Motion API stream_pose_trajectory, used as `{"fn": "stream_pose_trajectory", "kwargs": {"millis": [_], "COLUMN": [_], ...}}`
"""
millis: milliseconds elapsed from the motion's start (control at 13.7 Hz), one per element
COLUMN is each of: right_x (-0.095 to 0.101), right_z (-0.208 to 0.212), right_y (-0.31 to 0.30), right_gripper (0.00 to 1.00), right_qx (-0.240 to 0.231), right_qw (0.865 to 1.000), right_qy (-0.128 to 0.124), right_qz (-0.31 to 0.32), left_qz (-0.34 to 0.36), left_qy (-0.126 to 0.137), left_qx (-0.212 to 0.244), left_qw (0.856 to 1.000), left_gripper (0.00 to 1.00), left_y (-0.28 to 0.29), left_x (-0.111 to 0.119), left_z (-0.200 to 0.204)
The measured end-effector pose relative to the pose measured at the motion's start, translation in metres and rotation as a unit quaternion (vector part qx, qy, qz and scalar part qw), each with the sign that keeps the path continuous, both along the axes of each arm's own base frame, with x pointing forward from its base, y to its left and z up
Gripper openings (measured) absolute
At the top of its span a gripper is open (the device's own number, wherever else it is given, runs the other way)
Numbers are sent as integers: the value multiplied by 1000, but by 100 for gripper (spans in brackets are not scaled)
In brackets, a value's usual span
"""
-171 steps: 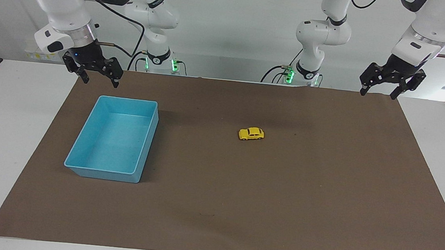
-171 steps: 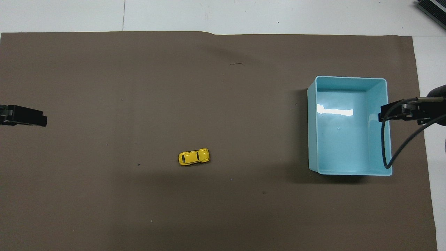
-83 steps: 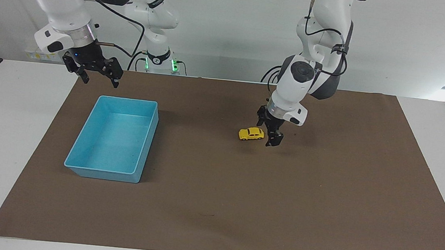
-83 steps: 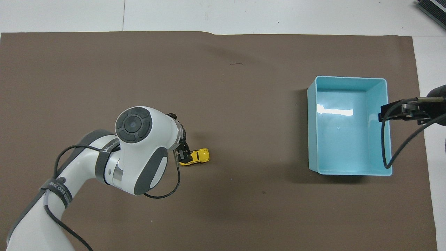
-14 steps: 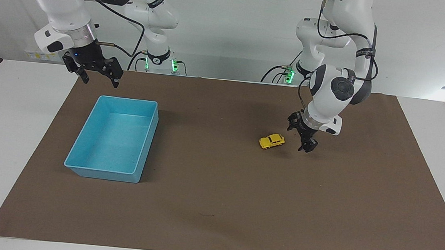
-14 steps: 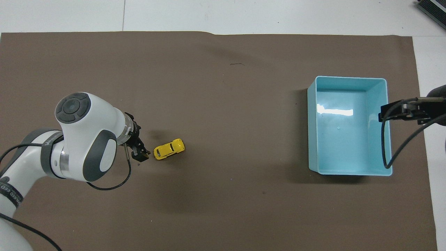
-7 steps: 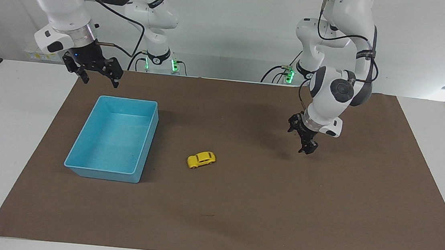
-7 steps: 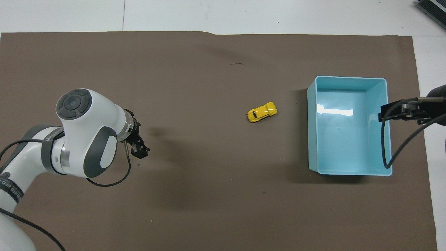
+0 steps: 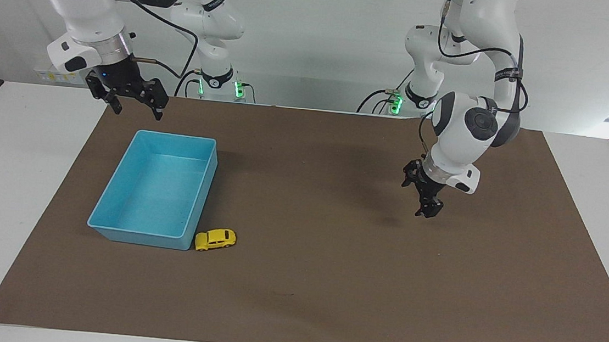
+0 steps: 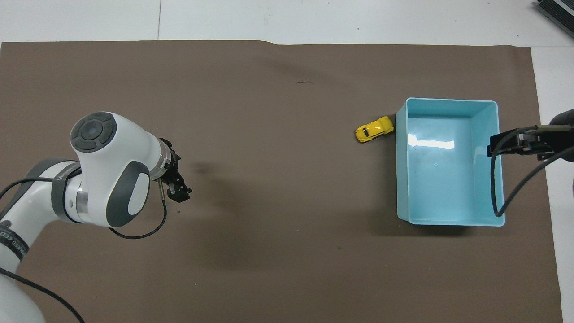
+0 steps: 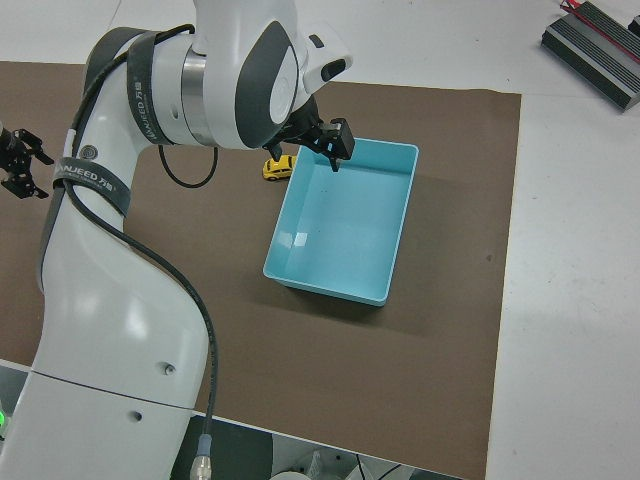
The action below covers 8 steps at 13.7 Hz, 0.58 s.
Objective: Wind up and store yellow beetle car
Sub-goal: 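Raise the left gripper away while the right gripper reaches toward the car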
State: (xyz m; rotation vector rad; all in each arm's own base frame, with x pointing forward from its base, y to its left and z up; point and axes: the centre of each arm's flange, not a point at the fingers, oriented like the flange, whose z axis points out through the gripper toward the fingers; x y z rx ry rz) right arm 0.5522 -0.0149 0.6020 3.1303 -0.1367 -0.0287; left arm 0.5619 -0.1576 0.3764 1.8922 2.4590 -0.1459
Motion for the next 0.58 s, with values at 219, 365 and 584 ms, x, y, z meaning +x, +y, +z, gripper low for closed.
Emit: {"fn": "stream_pose_trajectory", "kwargs": {"millis": [219,365,584], "right_x": [0,-1,-1], "right_z": [0,0,0], "right_y": [-9,-20,-18], "right_gripper": [100,100,100], "right_qx": [-1,-1,0], "right_qw": [1000,1000,1000], "right_qy": [0,0,0], "right_qz": [-8,-17,-15], "left_qz": [-46,-77,-113], "left_qy": [-17,-29,-47], "left_qx": [-4,-6,-7], "left_qw": [999,997,992], "left_gripper": [100,100,100], "left_y": [3,2,12], "left_x": [8,12,22], "left_z": [12,20,36]}}
